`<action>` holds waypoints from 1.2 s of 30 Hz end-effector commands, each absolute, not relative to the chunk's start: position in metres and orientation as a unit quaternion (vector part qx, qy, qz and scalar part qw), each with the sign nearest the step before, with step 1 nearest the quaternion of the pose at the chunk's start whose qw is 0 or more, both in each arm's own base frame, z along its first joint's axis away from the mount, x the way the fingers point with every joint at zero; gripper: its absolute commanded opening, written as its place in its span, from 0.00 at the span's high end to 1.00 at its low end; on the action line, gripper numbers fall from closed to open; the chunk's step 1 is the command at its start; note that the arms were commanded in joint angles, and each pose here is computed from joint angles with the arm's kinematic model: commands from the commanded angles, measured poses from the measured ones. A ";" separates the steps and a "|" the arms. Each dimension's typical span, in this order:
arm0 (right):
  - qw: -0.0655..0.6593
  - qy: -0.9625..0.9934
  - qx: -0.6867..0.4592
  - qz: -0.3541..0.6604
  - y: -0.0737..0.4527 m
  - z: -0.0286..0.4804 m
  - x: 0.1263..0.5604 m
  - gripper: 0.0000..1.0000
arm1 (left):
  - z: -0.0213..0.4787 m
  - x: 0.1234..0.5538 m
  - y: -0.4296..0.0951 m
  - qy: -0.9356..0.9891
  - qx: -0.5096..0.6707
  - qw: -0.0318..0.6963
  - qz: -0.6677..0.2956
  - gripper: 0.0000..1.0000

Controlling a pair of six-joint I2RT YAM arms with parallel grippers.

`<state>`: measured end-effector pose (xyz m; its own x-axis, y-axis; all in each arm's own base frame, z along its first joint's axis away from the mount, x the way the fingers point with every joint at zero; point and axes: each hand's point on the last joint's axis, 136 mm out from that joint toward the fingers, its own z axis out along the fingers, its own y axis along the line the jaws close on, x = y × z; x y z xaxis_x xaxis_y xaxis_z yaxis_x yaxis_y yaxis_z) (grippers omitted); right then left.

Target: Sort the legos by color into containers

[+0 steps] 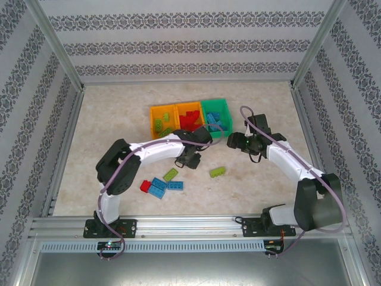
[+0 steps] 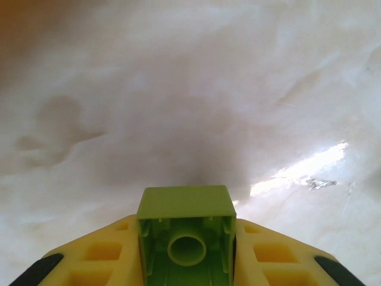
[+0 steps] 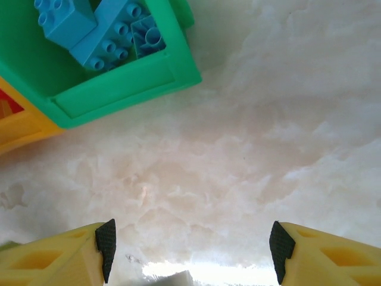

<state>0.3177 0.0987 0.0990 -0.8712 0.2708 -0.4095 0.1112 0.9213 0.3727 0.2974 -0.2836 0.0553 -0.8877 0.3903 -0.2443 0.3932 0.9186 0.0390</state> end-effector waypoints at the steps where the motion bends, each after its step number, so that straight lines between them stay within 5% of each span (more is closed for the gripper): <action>1: 0.213 0.961 0.065 0.164 0.109 0.090 0.290 0.28 | 0.105 0.322 -0.240 0.970 0.157 0.184 0.028 0.73; 8: 0.186 0.962 -0.051 0.195 0.162 0.080 0.249 0.25 | 0.126 0.381 -0.179 0.975 0.060 0.214 0.002 0.71; 18: 0.136 0.974 -0.123 0.132 0.176 0.053 0.217 0.13 | 0.110 0.440 -0.165 0.979 0.019 0.199 -0.035 0.65; 29: 0.116 0.980 -0.144 0.070 0.176 0.031 0.222 0.10 | 0.114 0.441 -0.158 0.977 -0.015 0.205 -0.053 0.33; 36: 0.111 0.980 -0.154 0.062 0.180 0.025 0.228 0.14 | 0.126 0.429 -0.158 0.972 -0.021 0.224 -0.073 0.24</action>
